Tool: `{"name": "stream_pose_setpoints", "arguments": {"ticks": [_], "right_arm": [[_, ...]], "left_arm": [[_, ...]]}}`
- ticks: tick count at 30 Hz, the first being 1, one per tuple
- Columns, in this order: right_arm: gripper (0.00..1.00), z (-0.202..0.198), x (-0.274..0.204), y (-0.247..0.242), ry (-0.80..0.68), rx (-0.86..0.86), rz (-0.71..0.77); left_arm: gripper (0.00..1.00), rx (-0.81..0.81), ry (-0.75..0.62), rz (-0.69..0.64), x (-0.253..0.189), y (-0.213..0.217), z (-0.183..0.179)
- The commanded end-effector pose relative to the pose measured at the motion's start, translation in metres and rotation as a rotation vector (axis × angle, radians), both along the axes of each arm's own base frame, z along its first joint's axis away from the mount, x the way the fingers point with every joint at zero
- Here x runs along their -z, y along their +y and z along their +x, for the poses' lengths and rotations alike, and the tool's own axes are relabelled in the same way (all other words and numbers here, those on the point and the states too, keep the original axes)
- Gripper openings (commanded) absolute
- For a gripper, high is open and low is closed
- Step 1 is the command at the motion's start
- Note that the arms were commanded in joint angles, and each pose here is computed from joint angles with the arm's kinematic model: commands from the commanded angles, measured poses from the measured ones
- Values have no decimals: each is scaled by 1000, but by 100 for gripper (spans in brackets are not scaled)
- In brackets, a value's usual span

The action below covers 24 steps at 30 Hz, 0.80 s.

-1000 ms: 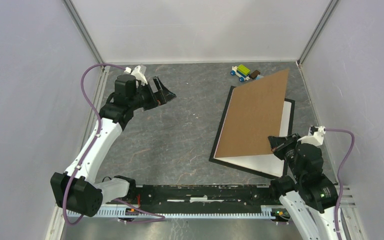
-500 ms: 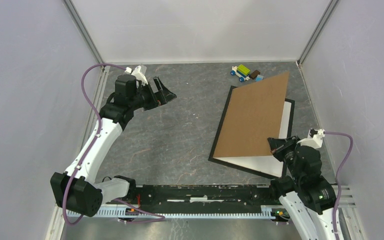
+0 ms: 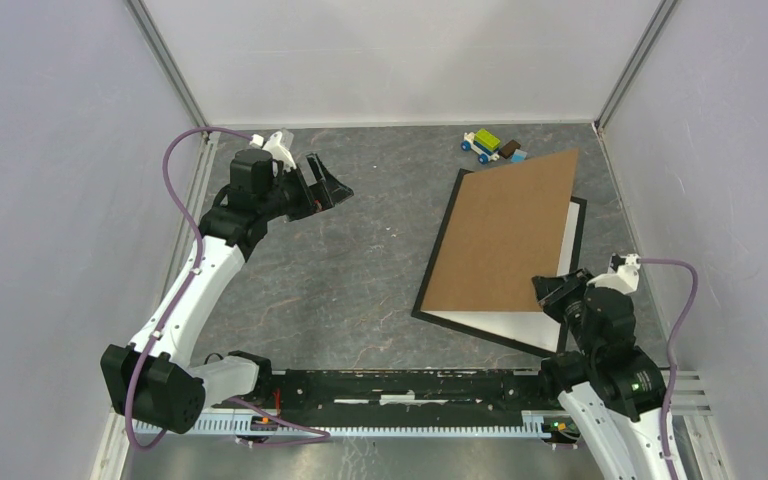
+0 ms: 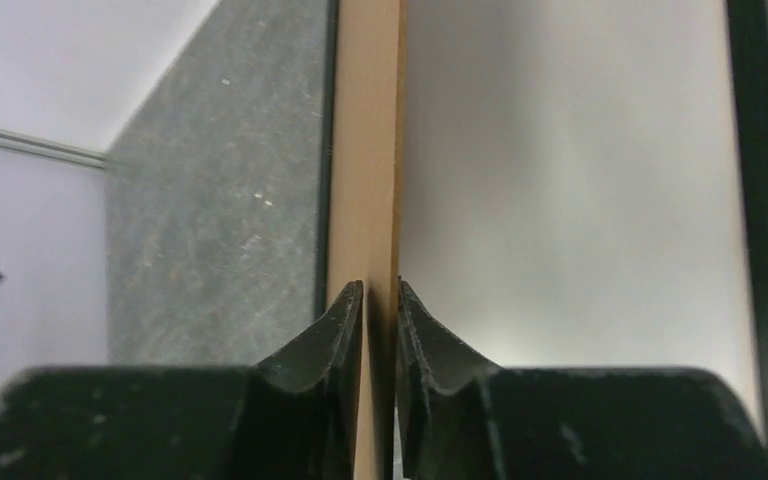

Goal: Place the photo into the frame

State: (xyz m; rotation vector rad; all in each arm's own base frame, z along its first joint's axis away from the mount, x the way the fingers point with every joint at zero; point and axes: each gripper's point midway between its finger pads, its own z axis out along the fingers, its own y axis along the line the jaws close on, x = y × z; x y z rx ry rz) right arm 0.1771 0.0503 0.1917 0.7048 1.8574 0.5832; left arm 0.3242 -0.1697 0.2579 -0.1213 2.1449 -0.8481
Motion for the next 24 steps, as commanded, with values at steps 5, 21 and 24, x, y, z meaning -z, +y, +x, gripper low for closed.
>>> {"name": "stream_pose_setpoints", "arguments": {"ticks": [5, 21, 24], "right_arm": [[36, -2, 6, -15, 68, -16, -188], [85, 2, 31, -34, 212, -30, -409], [94, 1, 40, -36, 261, -37, -444]], "left_arm": [[99, 48, -58, 15, -5, -5, 0], [99, 52, -58, 25, -2, -4, -1], [99, 53, -55, 27, -1, -4, -1]]}}
